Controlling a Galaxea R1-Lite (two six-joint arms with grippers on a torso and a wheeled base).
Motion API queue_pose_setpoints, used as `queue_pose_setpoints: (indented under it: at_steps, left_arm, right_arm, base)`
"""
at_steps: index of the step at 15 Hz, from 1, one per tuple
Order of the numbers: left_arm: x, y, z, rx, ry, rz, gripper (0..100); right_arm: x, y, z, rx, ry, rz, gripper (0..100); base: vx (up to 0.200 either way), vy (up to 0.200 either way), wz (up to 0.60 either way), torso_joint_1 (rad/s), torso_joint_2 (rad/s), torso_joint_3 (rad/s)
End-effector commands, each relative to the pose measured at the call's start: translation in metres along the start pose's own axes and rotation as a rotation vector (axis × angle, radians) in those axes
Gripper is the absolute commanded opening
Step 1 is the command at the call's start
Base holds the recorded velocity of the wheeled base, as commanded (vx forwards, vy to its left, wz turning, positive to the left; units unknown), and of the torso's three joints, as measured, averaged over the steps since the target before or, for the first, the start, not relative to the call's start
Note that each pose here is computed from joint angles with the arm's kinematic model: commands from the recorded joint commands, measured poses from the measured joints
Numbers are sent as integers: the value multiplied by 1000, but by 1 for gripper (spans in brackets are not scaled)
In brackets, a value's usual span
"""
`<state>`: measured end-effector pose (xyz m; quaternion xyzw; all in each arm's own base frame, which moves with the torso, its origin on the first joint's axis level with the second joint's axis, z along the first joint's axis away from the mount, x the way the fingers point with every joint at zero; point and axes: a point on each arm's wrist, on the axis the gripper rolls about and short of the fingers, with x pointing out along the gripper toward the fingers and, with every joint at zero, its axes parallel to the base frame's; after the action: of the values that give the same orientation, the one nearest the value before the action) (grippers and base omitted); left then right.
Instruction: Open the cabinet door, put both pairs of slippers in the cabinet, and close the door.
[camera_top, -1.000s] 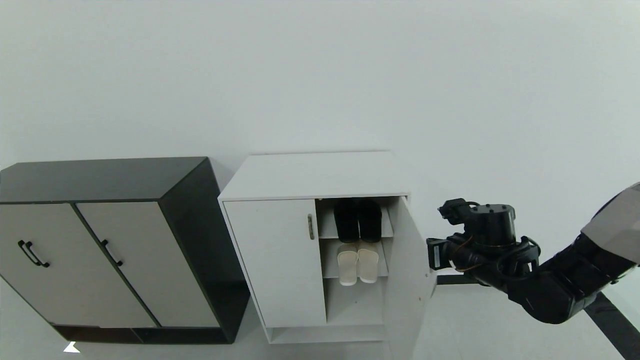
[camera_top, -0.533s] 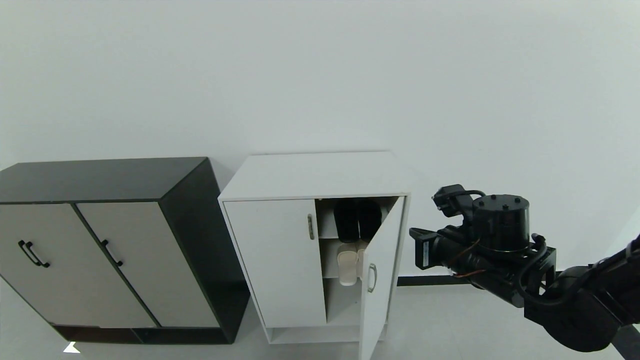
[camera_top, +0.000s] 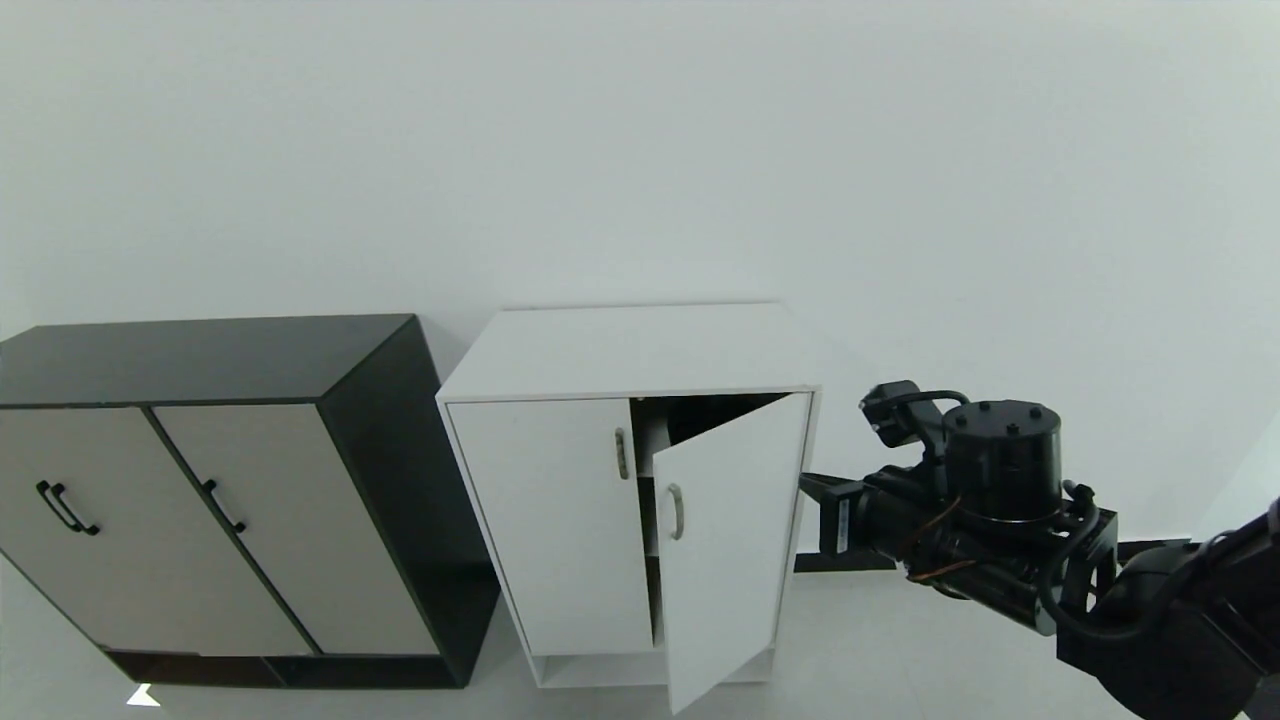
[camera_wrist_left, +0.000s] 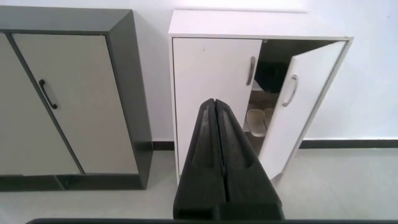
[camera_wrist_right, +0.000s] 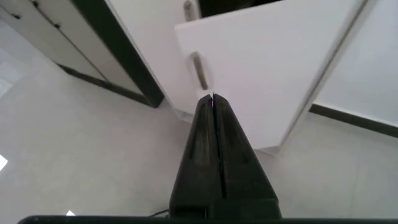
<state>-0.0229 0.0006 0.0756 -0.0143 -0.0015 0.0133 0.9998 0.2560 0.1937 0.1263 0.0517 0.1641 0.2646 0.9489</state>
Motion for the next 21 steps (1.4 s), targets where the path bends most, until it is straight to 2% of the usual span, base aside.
queue_pose_setpoints:
  at_steps: [1, 5, 8, 12, 17, 21]
  left_arm:
    - [0, 0, 0, -1, 1, 1, 0]
    - [0, 0, 0, -1, 1, 1, 0]
    - [0, 0, 0, -1, 1, 1, 0]
    - [0, 0, 0, -1, 1, 1, 0]
    - [0, 0, 0, -1, 1, 1, 0]
    - [0, 0, 0, -1, 1, 1, 0]
  right_arm:
    - [1, 3, -3, -4, 10, 8, 0]
    - [-2, 10, -10, -13, 32, 32, 0]
    - [-5, 18, -21, -22, 87, 107, 0]
    - [4, 22, -37, -30, 138, 122, 0]
    - [29, 28, -63, -39, 179, 136, 0]
    - [77, 26, -82, -12, 171, 112, 0]
  base:
    - [200, 0, 0, -12, -2, -2]
    - [200, 0, 0, 2, 0, 2]
    - [200, 0, 0, 2, 2, 2]
    - [200, 0, 0, 0, 2, 6]
    - [0, 0, 0, 0, 0, 0]
    - [0, 0, 0, 0, 0, 0]
